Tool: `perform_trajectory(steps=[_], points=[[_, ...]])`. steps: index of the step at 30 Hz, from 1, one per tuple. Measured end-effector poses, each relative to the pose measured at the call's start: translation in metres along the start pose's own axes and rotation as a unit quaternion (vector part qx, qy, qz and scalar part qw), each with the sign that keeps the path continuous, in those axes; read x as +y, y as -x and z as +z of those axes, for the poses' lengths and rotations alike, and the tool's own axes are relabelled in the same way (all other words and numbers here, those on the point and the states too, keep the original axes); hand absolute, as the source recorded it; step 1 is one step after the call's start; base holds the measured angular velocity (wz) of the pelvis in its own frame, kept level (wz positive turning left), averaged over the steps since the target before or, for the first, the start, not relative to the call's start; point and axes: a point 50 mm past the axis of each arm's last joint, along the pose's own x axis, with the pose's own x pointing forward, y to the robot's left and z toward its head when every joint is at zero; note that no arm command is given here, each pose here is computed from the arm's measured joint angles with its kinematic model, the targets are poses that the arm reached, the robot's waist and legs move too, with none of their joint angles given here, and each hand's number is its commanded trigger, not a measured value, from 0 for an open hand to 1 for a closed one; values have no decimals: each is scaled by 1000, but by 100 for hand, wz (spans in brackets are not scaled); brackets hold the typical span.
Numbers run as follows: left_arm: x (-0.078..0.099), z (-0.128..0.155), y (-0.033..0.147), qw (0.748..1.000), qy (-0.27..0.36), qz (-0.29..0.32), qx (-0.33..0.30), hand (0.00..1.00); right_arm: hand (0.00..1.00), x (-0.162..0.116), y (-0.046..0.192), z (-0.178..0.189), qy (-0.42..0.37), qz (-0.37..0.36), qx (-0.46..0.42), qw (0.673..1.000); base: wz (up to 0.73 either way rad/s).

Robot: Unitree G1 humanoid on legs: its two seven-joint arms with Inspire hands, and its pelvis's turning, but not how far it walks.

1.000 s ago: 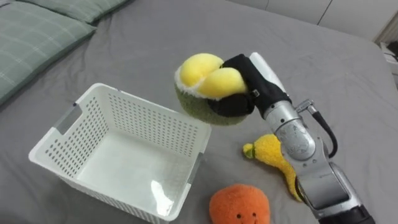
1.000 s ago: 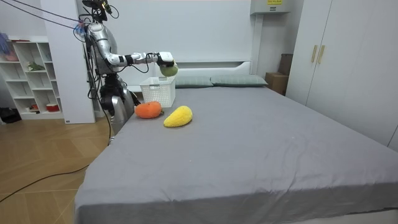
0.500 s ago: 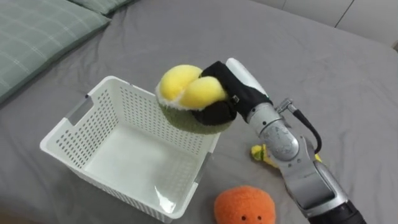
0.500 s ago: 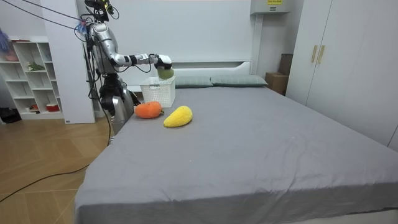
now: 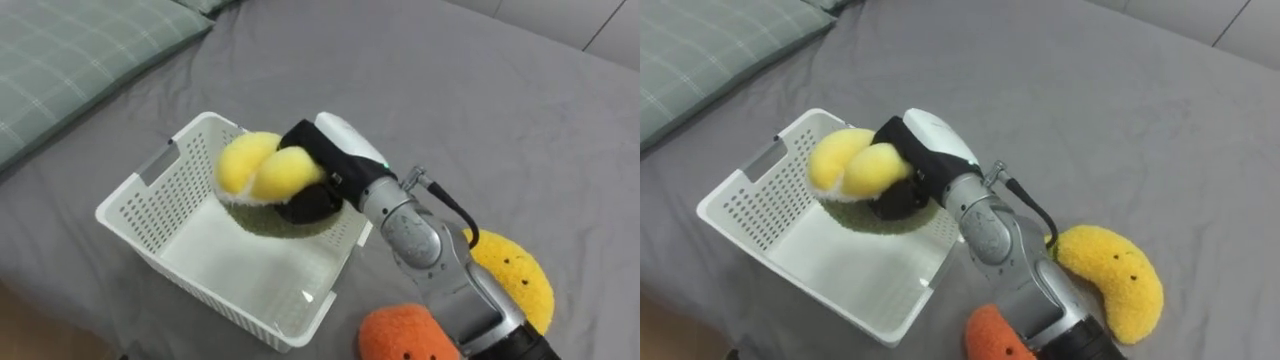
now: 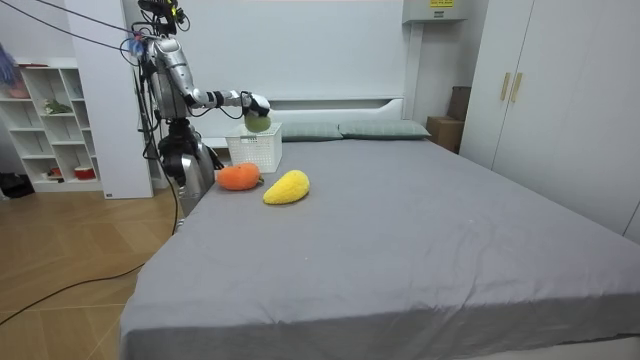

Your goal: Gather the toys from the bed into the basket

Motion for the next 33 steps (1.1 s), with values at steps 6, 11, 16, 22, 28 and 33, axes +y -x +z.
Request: perform_trajectory(steps=[6, 11, 16, 22, 28, 33], points=[[3, 3, -2, 1000, 0, 4, -3, 0, 0, 4, -1, -3, 1, 8, 7, 1000, 1], [5, 6, -3, 1000, 1, 6, -6, 0, 0, 12, -2, -7, 4, 25, 23, 999, 0], [4, 7, -2, 1000, -4, 3, -9, 0, 0, 15, -2, -12, 1, 31, 33, 999, 4], [5, 10, -3, 1000, -5, 4, -14, 0, 0, 15, -2, -12, 8, 28, 35, 999, 0], [5, 13, -4, 1000, -5, -3, -20, 0, 0, 15, -2, -12, 18, 27, 35, 999, 1], [5, 13, -4, 1000, -6, -3, -20, 0, 0, 15, -2, -12, 19, 27, 35, 999, 0]])
